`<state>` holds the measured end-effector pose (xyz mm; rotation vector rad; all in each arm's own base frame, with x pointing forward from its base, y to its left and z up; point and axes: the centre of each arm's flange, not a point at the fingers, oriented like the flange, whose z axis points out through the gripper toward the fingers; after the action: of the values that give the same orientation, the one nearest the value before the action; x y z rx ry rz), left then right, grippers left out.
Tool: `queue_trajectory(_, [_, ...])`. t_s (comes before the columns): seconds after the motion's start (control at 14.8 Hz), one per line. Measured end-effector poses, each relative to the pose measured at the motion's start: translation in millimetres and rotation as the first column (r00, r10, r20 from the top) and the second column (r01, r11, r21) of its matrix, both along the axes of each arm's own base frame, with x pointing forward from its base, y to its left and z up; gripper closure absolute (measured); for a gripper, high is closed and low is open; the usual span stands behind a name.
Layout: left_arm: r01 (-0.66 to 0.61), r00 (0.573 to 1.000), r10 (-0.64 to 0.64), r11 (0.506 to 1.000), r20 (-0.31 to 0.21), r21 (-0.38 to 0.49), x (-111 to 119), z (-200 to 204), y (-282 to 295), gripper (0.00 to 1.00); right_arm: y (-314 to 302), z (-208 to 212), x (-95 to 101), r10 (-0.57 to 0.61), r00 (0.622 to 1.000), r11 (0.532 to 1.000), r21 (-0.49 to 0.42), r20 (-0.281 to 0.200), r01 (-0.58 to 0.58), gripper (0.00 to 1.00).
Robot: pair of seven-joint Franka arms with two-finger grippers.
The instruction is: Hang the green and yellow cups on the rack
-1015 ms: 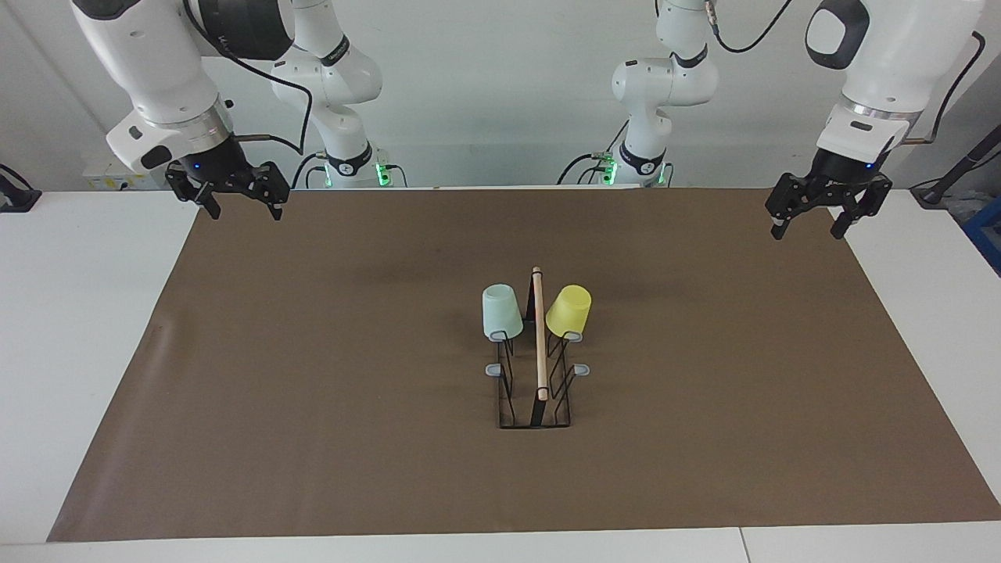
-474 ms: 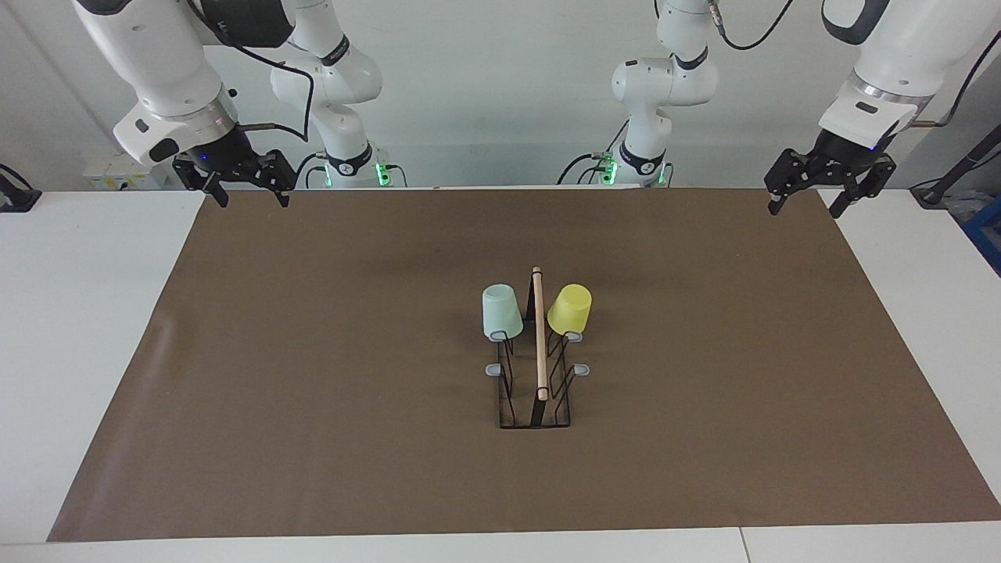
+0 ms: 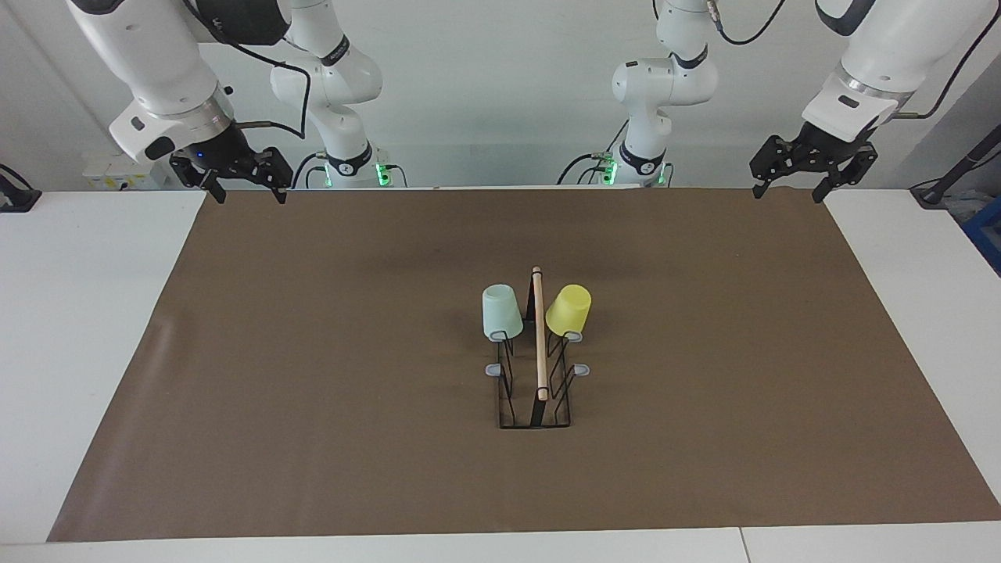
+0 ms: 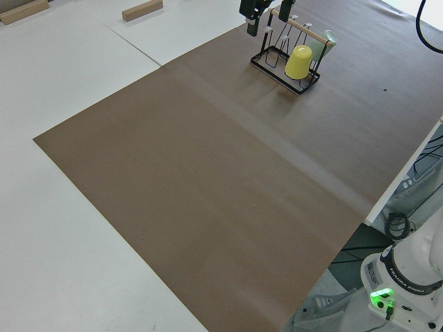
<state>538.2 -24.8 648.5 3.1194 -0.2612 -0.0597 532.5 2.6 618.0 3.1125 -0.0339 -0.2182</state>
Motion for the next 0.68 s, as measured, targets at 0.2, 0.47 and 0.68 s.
queue_trajectory(0.2, [-0.006,1.0,0.006,1.0,-0.009,0.001,-1.0,-2.2,-5.3,0.0,-0.2,0.0,0.1,0.0,1.0,1.0,0.0,0.001,0.0,0.0])
queue_trajectory(0.47, [-0.015,1.0,0.015,1.0,-0.015,0.002,-1.4,-3.2,-4.6,0.0,-0.2,0.1,0.1,0.0,1.0,1.0,0.001,0.001,0.0,0.0])
queue_trajectory(0.68, [-0.032,0.999,0.032,0.999,-0.013,0.004,-2.5,-2.0,-10.2,0.0,-0.2,0.1,0.1,0.0,1.0,1.0,0.001,0.001,0.0,0.0])
